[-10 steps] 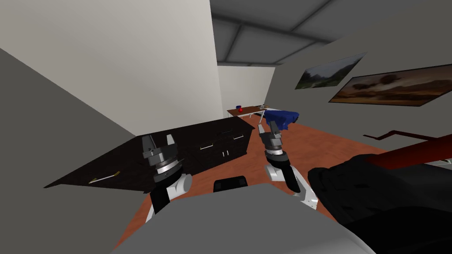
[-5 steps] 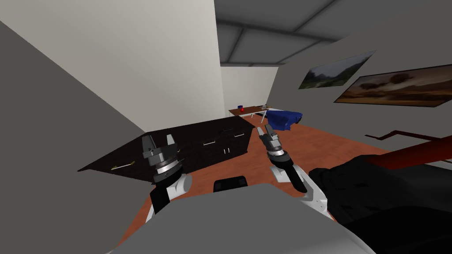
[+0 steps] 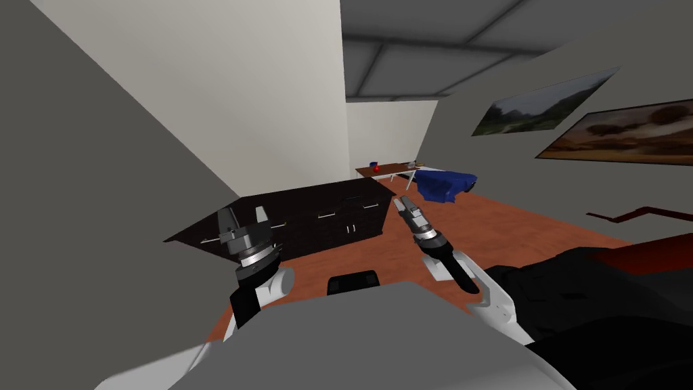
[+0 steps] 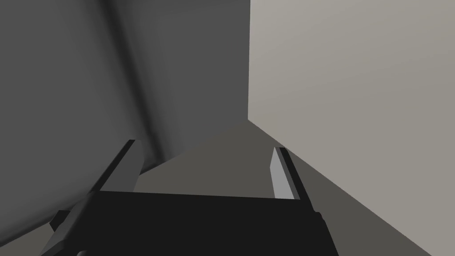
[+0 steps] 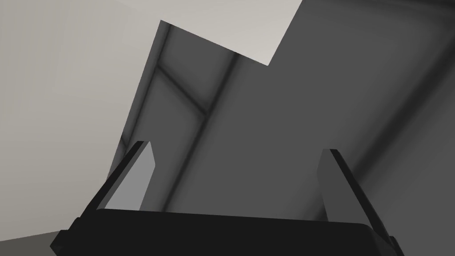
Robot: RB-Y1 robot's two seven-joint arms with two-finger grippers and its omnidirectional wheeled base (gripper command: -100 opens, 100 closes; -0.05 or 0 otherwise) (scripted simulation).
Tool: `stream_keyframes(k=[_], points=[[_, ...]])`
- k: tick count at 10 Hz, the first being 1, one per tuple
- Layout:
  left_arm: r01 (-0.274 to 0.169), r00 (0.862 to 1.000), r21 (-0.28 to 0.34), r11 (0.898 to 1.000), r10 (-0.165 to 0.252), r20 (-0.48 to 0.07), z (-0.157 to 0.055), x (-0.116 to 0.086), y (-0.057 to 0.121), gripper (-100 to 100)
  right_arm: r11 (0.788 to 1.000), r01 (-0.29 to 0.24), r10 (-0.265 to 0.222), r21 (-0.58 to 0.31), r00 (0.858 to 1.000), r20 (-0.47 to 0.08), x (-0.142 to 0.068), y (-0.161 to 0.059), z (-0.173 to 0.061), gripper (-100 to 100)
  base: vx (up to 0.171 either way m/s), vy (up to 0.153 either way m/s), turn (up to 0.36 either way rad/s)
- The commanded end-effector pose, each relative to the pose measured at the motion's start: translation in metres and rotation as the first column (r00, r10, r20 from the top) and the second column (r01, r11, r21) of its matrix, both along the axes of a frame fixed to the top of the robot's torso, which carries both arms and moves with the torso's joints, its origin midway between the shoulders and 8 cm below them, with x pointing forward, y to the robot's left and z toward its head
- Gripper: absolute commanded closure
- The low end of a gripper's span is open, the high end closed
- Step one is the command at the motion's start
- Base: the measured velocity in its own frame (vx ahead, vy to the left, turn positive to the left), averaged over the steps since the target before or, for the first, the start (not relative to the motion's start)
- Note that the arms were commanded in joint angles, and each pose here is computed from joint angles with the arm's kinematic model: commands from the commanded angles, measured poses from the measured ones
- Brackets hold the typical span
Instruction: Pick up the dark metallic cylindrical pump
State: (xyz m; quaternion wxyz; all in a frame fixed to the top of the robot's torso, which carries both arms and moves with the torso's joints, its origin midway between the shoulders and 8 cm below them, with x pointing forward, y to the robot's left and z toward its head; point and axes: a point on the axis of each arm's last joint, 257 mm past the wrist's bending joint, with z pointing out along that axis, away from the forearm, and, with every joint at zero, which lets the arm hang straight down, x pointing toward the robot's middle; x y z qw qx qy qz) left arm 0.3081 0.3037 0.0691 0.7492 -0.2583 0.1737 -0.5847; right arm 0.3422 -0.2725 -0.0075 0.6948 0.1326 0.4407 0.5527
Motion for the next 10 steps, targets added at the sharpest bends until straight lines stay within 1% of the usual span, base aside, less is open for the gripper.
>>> stream_keyframes(k=[1,2,3,4,5,6,7,8,9,10], points=[[0.000,1.000,0.000,1.000,0.000,0.000,0.000,0.000,0.000,0,0.999,0.001,-0.002,-0.035,1.000,-0.020,0.001,-0.003,-0.007,-100,-0.055,0.020,0.079],[0.000,1.000,0.000,1.000,0.000,0.000,0.000,0.000,0.000,0,0.996,0.012,-0.017,-0.093,0.998,-0.060,0.005,-0.011,-0.023,-100,-0.057,0.033,0.206],[0.000,1.000,0.000,1.000,0.000,0.000,0.000,0.000,0.000,0,0.995,0.008,-0.014,-0.100,0.998,-0.061,0.005,-0.011,-0.023,-100,-0.044,0.031,0.095],[0.000,1.000,0.000,1.000,0.000,0.000,0.000,0.000,0.000,0,0.987,0.018,-0.035,-0.158,0.994,-0.102,0.009,-0.021,-0.041,-100,-0.046,0.035,0.181],[0.000,1.000,0.000,1.000,0.000,0.000,0.000,0.000,0.000,0,0.986,0.013,-0.030,-0.168,0.994,-0.104,0.009,-0.020,-0.041,-100,-0.040,0.025,0.120],[0.000,1.000,0.000,1.000,0.000,0.000,0.000,0.000,0.000,0,0.973,0.015,-0.048,-0.231,0.989,-0.140,0.011,-0.028,-0.056,-100,-0.036,0.035,0.306],[0.000,1.000,0.000,1.000,0.000,0.000,0.000,0.000,0.000,0,0.971,0.014,-0.050,-0.238,0.988,-0.148,0.012,-0.030,-0.060,-100,-0.024,0.021,0.130],[0.000,1.000,0.000,1.000,0.000,0.000,0.000,0.000,0.000,0,0.953,0.014,-0.076,-0.303,0.978,-0.193,0.013,-0.043,-0.080,-100,-0.020,0.028,0.247],[0.000,1.000,0.000,1.000,0.000,0.000,0.000,0.000,0.000,0,0.951,0.010,-0.073,-0.310,0.978,-0.194,0.013,-0.042,-0.080,-100,-0.014,0.021,0.144],[0.000,1.000,0.000,1.000,0.000,0.000,0.000,0.000,0.000,0,0.928,0.006,-0.102,-0.372,0.966,-0.239,0.013,-0.056,-0.101,-100,-0.004,0.034,0.248]])
